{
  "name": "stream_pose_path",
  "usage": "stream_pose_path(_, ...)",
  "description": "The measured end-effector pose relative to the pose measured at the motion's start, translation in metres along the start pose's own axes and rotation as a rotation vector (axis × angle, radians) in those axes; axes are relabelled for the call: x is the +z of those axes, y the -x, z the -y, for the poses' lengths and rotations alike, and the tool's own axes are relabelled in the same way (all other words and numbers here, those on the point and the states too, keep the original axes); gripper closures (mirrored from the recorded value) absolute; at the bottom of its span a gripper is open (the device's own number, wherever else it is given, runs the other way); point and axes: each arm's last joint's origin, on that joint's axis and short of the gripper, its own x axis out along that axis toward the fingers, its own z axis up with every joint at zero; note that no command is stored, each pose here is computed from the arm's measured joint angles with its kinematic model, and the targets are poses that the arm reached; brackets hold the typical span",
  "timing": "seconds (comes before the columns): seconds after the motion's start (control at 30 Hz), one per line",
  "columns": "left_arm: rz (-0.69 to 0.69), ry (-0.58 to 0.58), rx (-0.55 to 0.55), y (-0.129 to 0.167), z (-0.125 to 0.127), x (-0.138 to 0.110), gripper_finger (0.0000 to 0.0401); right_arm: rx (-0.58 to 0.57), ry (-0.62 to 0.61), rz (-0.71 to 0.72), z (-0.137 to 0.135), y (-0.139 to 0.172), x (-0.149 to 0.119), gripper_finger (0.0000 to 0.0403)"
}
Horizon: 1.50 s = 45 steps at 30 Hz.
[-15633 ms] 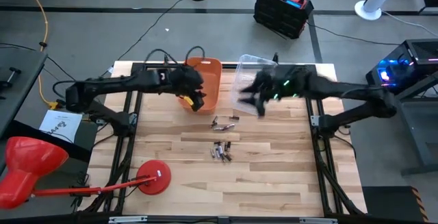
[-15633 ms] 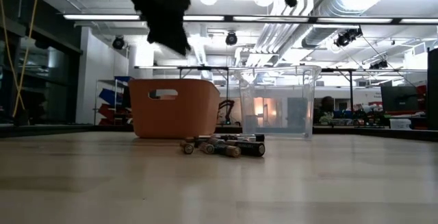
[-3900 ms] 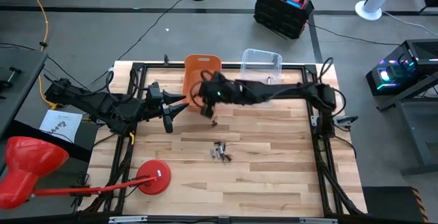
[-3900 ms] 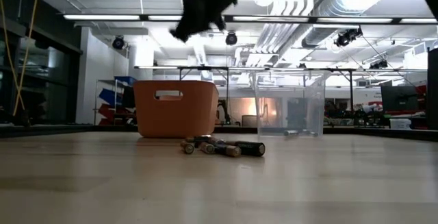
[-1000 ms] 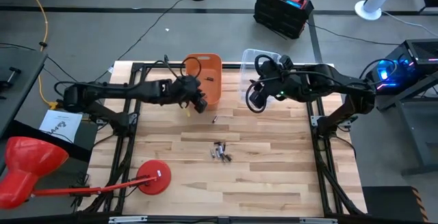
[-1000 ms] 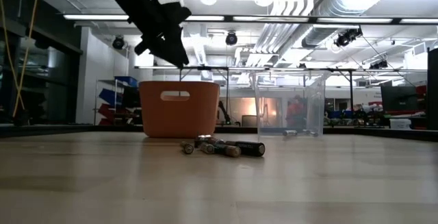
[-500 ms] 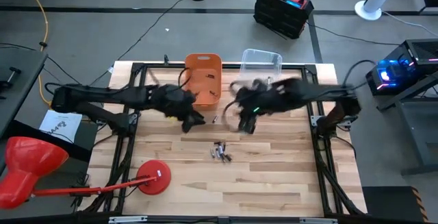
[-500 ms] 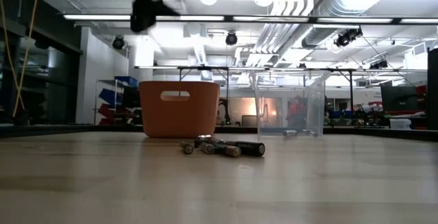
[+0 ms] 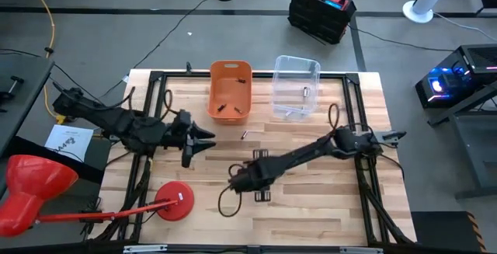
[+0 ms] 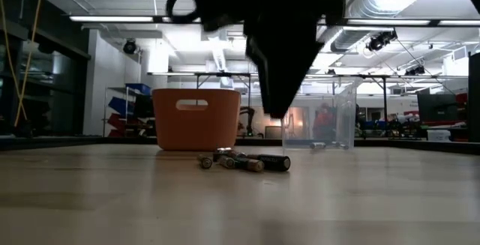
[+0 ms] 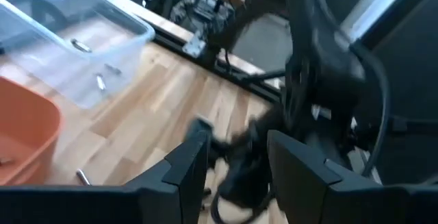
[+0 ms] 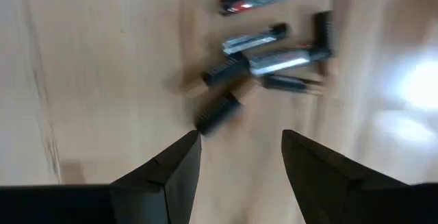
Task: Sort batteries
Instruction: Put the brown battery into the orange bin
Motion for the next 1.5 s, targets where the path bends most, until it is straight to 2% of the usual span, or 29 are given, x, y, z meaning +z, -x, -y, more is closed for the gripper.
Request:
stream_pose_path(0.13, 0.024, 0.018, -0.007, 0.006, 0.000, 0.003, 0.0256, -0.004, -0.086, -0.006, -0.009, -0.020, 0.005, 0.0203)
stream_pose_path(0.23, 0.027, 0.029, -0.010, 0.007, -0.001, 0.004, 0.0256, -0.050, -0.142, -0.033, -0.010, -0.035, 0.005, 0.0203)
stream_pose_path(0.43, 0.026, 0.029, -0.010, 0.007, -0.001, 0.004, 0.0256, -0.064, -0.166, -0.059, -0.011, -0.049, 0.007, 0.0213)
stream_pose_path(0.53, 0.026, 0.029, -0.010, 0.007, -0.001, 0.004, 0.0256, -0.048, -0.142, -0.068, -0.010, -0.053, 0.008, 0.0261)
stream_pose_path(0.63, 0.027, 0.029, -0.011, 0.007, -0.001, 0.004, 0.0256, -0.036, -0.103, -0.067, -0.011, -0.049, 0.007, 0.0355)
stream_pose_path(0.67, 0.026, 0.028, -0.010, 0.007, -0.001, 0.004, 0.0256, -0.037, -0.086, -0.065, -0.010, -0.046, 0.006, 0.0374)
stream_pose_path(0.77, 0.028, 0.008, -0.014, 0.008, -0.001, 0.004, 0.0256, -0.085, -0.081, -0.088, 0.002, -0.022, -0.003, 0.0371)
stream_pose_path(0.87, 0.036, -0.008, -0.017, 0.010, -0.002, 0.006, 0.0256, -0.186, -0.096, -0.064, 0.024, 0.030, -0.019, 0.0364)
stream_pose_path(0.97, 0.048, -0.013, -0.012, 0.012, -0.003, 0.007, 0.0256, -0.309, -0.153, -0.022, 0.054, 0.075, -0.038, 0.0380)
stream_pose_path(1.17, 0.071, -0.007, 0.028, 0.011, -0.006, 0.010, 0.0256, -0.427, -0.447, 0.196, 0.141, 0.155, -0.075, 0.0389)
stream_pose_path(1.3, 0.046, 0.003, 0.048, 0.004, -0.006, 0.006, 0.0256, -0.461, -0.572, 0.206, 0.189, 0.170, -0.094, 0.0367)
stream_pose_path(1.5, -0.041, 0.008, 0.035, -0.011, 0.002, -0.008, 0.0256, -0.493, -0.635, 0.143, 0.243, 0.171, -0.112, 0.0320)
